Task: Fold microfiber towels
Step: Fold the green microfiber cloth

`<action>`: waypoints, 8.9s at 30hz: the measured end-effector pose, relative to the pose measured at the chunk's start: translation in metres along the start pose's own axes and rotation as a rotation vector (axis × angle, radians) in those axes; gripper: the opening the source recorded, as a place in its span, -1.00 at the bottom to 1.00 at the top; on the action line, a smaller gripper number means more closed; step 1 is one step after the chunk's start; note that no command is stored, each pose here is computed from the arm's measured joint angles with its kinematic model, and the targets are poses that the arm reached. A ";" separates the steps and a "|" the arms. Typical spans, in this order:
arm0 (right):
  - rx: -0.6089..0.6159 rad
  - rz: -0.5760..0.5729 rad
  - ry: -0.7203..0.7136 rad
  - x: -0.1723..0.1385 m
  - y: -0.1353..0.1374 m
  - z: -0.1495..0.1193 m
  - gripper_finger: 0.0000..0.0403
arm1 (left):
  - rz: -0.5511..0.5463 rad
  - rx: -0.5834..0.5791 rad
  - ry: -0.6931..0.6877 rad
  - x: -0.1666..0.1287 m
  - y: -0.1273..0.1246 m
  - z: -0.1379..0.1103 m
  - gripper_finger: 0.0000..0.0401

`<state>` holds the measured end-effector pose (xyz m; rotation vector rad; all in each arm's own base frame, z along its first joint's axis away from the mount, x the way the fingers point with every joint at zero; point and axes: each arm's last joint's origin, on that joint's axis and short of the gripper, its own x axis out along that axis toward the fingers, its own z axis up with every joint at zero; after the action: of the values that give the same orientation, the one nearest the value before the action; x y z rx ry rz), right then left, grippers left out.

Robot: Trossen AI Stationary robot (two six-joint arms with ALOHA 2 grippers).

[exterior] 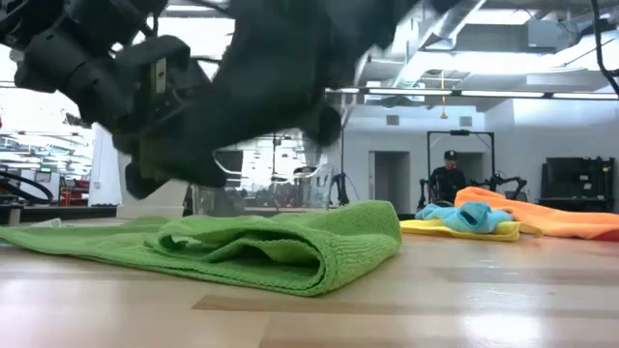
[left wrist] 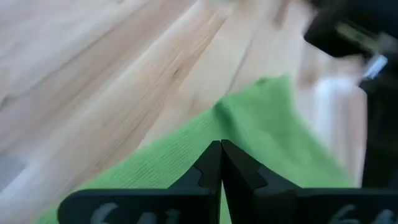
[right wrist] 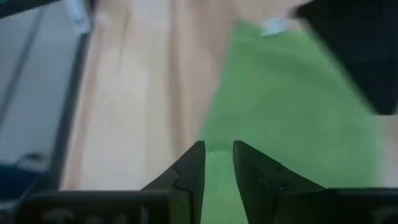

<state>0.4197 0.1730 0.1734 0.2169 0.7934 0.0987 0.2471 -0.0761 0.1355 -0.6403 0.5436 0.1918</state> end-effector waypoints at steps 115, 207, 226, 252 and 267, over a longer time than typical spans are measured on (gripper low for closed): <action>0.401 -0.093 -0.086 -0.058 0.049 -0.099 -0.47 | -0.005 0.038 0.249 -0.012 -0.010 0.069 -0.99; 0.463 -0.316 -0.253 -0.056 0.030 -0.111 -0.47 | -0.261 0.260 0.252 0.058 -0.087 0.076 -0.36; 0.520 -0.287 -0.079 -0.039 0.023 -0.129 -0.47 | -0.110 0.145 0.252 0.096 -0.020 0.010 -0.72; 0.484 -0.423 -0.193 0.005 -0.031 -0.111 -0.47 | -0.141 0.200 0.287 0.081 -0.046 -0.010 -0.94; 0.383 -0.303 -0.279 -0.041 0.005 -0.087 -0.47 | -0.210 0.194 0.247 0.078 -0.051 0.001 -0.98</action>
<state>0.3286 0.1843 0.1432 0.4586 0.5532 -0.3664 0.3304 -0.1159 0.1204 -0.5300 0.7180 -0.1390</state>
